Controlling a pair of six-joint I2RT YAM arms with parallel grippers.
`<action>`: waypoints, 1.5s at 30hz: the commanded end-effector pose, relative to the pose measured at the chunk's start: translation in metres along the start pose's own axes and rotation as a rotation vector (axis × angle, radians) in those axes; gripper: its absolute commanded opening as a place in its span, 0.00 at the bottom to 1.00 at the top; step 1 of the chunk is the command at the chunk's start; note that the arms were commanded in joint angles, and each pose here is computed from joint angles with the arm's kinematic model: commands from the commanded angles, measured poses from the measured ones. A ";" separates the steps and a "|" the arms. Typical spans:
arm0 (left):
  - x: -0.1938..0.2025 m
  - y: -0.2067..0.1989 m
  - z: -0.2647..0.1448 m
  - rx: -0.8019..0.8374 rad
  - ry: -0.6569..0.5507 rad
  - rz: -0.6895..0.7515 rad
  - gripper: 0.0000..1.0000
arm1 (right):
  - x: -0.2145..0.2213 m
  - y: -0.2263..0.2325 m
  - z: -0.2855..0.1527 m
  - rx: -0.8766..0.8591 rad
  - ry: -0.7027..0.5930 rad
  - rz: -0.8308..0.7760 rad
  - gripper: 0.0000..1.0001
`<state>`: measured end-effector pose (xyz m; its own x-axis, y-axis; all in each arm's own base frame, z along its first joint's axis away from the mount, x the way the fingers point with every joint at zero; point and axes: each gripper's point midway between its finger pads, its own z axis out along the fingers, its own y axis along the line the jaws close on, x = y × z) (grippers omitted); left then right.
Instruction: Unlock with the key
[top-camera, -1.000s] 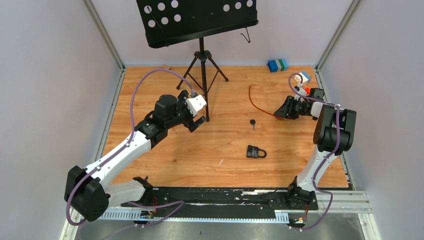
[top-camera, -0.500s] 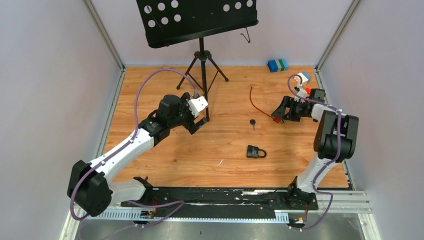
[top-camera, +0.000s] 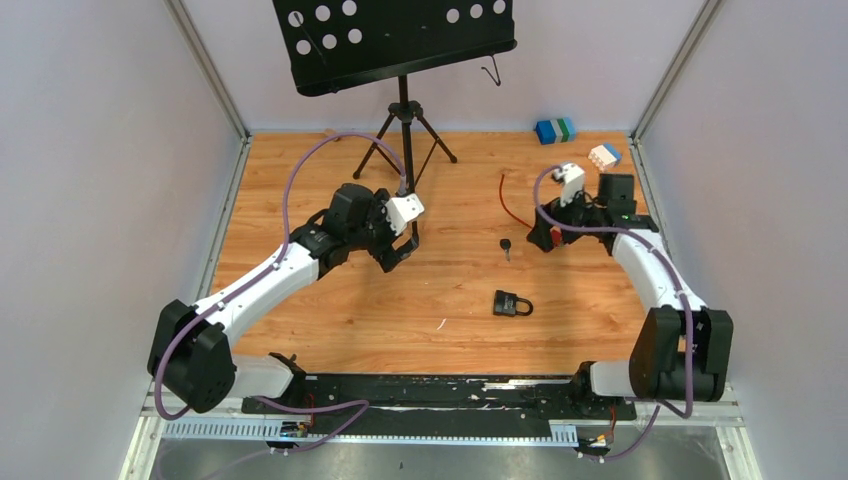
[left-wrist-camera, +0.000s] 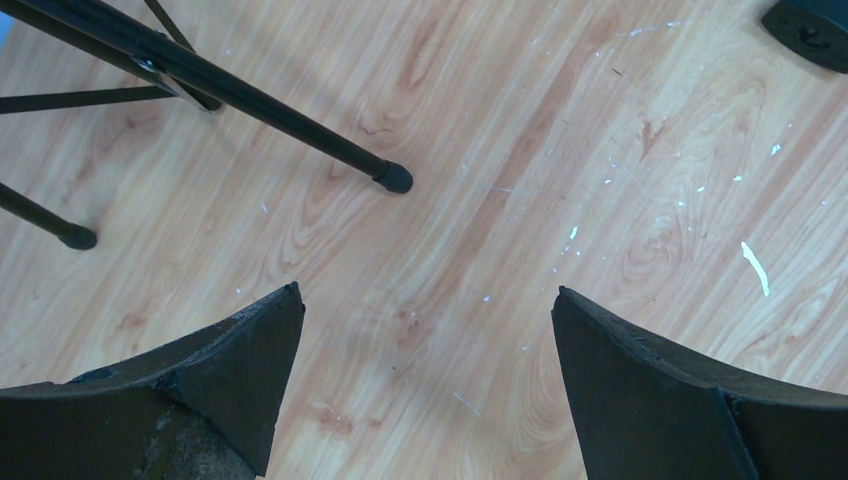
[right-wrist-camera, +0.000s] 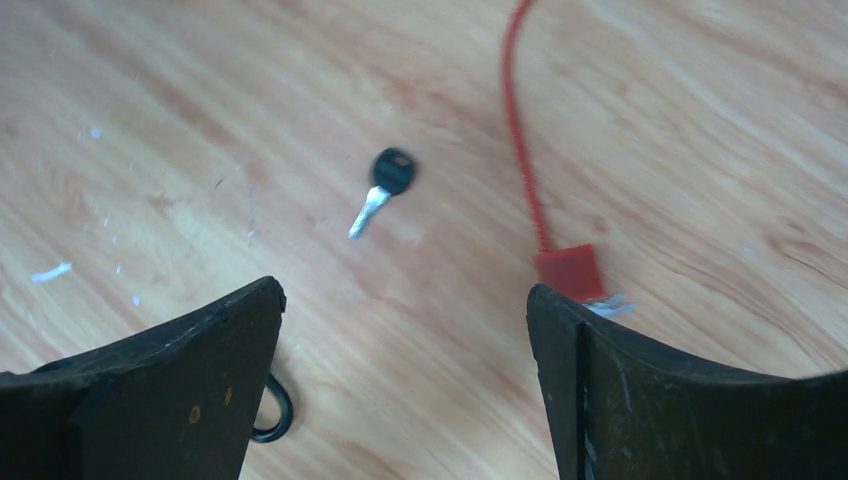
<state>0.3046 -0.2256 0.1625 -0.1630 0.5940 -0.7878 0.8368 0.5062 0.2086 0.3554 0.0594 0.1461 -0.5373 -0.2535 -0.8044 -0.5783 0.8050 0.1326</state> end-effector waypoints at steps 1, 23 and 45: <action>-0.016 0.003 -0.008 -0.001 -0.032 0.011 1.00 | 0.023 0.049 0.004 -0.052 0.113 -0.222 0.93; -0.013 -0.005 -0.009 0.035 -0.030 0.010 1.00 | 0.042 0.037 0.105 0.005 0.348 -0.136 0.82; -0.013 -0.003 -0.010 0.025 -0.030 0.015 1.00 | 0.076 0.042 0.133 0.009 0.473 -0.116 0.45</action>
<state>0.2951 -0.2257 0.1566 -0.1753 0.6056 -0.7762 0.8589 0.4795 0.1801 0.3825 0.1399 0.0221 -0.6886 -0.5345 -0.4900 -0.6359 0.7699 0.0536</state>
